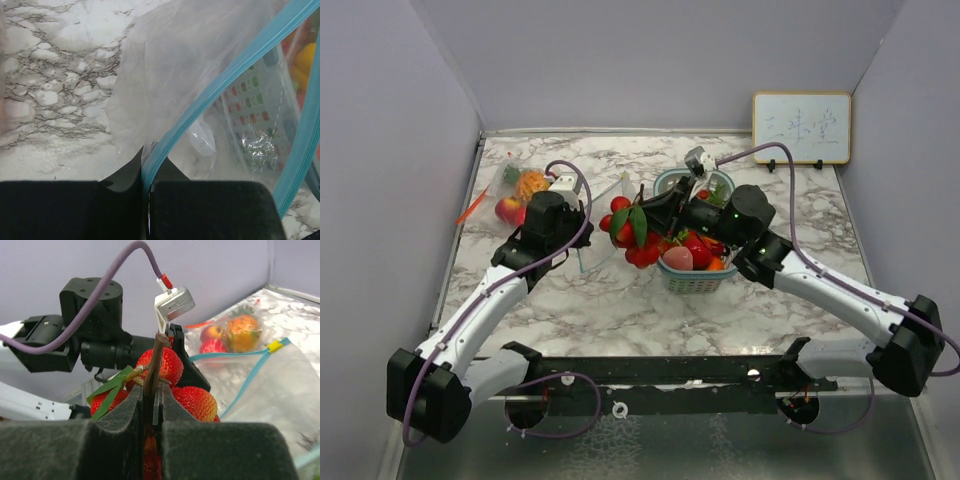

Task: Place the food in the zip-top bag and seal the zipper
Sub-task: Place the fake fruit in the zipper food storage bag.

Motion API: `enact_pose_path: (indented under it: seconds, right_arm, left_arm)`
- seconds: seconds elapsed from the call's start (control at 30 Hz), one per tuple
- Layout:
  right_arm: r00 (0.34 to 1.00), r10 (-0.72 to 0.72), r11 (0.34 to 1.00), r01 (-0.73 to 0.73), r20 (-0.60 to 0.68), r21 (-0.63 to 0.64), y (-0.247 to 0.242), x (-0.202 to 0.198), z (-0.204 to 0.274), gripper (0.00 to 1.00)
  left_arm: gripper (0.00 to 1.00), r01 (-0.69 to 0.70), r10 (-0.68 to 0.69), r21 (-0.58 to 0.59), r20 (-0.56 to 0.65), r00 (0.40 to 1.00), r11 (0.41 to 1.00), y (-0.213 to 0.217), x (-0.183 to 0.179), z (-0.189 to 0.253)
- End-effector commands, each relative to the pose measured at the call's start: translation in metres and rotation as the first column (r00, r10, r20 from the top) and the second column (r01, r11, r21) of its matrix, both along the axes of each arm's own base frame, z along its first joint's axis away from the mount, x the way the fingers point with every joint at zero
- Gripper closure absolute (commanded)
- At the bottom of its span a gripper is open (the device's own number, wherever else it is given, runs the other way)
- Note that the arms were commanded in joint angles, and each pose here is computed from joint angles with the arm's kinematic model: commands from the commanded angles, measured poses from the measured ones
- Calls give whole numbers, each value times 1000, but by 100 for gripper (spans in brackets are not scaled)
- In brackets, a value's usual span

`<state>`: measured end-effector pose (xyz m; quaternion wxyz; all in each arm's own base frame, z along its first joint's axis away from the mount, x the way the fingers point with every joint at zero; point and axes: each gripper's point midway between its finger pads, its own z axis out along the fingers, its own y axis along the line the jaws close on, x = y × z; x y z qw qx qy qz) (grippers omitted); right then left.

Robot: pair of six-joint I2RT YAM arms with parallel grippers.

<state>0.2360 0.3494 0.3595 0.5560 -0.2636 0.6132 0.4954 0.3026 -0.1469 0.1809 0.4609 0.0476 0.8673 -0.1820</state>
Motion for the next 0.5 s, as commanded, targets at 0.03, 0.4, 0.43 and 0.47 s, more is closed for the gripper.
enact_pose_path:
  seconds: [0.03, 0.4, 0.43, 0.47]
  right_arm:
    - [993, 93, 949, -111, 73, 295, 17, -5, 52, 99]
    - [994, -11, 852, 68, -111, 520, 7, 28, 37, 99]
    - [991, -19, 844, 85, -129, 529, 7, 31, 35, 99]
    - [990, -18, 838, 92, -141, 538, 7, 32, 34, 99]
  left_arm:
    - [100, 78, -72, -124, 52, 996, 989, -22, -6, 33]
    - [100, 53, -39, -217, 71, 997, 975, -25, -11, 33]
    - [100, 57, -41, -234, 74, 996, 970, -27, -11, 34]
    - [100, 61, -43, -247, 75, 996, 967, -29, -11, 34]
